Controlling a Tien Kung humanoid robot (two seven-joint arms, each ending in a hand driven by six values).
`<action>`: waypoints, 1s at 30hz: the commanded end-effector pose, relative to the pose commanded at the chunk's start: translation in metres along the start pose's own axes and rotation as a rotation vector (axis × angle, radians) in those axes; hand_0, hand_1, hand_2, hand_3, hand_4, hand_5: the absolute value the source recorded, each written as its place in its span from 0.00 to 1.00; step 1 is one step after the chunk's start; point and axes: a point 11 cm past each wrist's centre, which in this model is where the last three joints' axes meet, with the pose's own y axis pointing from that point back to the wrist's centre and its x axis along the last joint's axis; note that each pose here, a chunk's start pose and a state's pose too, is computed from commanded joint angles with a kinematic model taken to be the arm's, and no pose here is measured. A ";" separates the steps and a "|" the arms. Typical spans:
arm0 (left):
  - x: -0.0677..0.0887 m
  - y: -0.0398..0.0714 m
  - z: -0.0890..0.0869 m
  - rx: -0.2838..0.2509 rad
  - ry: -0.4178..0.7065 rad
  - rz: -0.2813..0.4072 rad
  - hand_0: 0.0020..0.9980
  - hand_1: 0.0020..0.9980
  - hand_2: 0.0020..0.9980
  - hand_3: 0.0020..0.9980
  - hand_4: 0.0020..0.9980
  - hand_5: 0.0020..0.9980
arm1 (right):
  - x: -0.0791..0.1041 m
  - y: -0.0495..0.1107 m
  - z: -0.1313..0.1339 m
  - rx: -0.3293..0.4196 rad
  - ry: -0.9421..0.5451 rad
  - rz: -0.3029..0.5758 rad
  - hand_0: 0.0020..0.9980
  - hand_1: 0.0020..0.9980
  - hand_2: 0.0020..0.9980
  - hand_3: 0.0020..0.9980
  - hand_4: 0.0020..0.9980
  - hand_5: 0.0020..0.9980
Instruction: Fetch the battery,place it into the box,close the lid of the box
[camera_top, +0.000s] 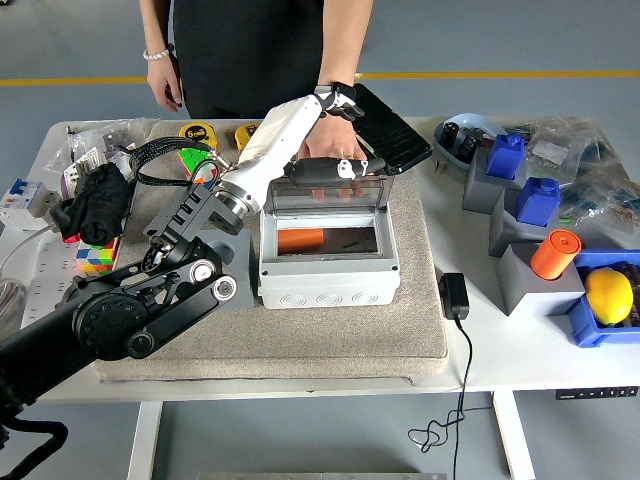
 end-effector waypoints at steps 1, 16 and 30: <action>-0.002 0.001 -0.002 0.013 -0.008 -0.013 0.69 0.67 0.62 0.66 1.00 0.64 | 0.000 0.000 0.000 0.000 0.000 0.000 0.60 0.58 0.57 0.52 0.92 0.44; -0.021 0.021 -0.011 0.075 -0.064 -0.173 0.20 0.20 0.28 0.46 1.00 0.64 | 0.001 0.000 0.002 -0.002 -0.001 0.002 0.60 0.58 0.57 0.52 0.92 0.44; -0.043 0.038 -0.017 0.112 -0.016 -0.263 0.19 0.21 0.26 0.41 1.00 0.65 | -0.002 0.000 0.003 -0.004 -0.003 -0.003 0.60 0.58 0.57 0.52 0.92 0.44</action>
